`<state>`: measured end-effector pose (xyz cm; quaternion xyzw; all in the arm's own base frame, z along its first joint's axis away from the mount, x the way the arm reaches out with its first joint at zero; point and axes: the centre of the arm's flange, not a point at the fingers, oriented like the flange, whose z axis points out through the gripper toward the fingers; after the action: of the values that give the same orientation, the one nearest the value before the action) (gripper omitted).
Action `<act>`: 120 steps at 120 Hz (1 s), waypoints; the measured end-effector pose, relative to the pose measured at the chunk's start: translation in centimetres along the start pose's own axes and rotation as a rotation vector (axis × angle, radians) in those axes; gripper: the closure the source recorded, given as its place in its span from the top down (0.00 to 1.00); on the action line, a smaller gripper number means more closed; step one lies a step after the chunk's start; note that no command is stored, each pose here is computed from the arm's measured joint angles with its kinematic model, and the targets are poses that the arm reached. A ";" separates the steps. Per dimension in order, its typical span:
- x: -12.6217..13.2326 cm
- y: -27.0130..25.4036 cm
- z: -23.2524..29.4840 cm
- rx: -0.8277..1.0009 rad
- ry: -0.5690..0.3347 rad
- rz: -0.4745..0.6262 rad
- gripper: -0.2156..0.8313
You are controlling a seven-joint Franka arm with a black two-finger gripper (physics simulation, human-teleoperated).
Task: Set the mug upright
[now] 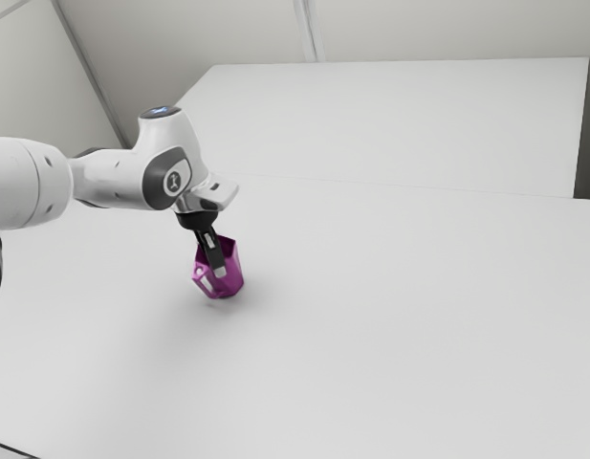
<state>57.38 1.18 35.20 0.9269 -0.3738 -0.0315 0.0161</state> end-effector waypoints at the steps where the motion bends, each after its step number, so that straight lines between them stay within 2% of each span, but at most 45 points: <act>1: 0.0 0.0 0.0 0.000 0.000 -0.001 0.47; 13: 0.0 -0.1 -0.1 0.005 0.001 -0.009 0.59; 27: -0.1 0.1 -1.3 0.019 0.015 -0.016 0.68; 66: -0.9 1.5 -8.0 0.080 0.090 -0.063 0.77; 120: -0.7 1.3 -20.1 0.099 0.127 -0.446 0.79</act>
<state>57.38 0.86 55.39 0.9862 -0.1593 0.0424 -0.0134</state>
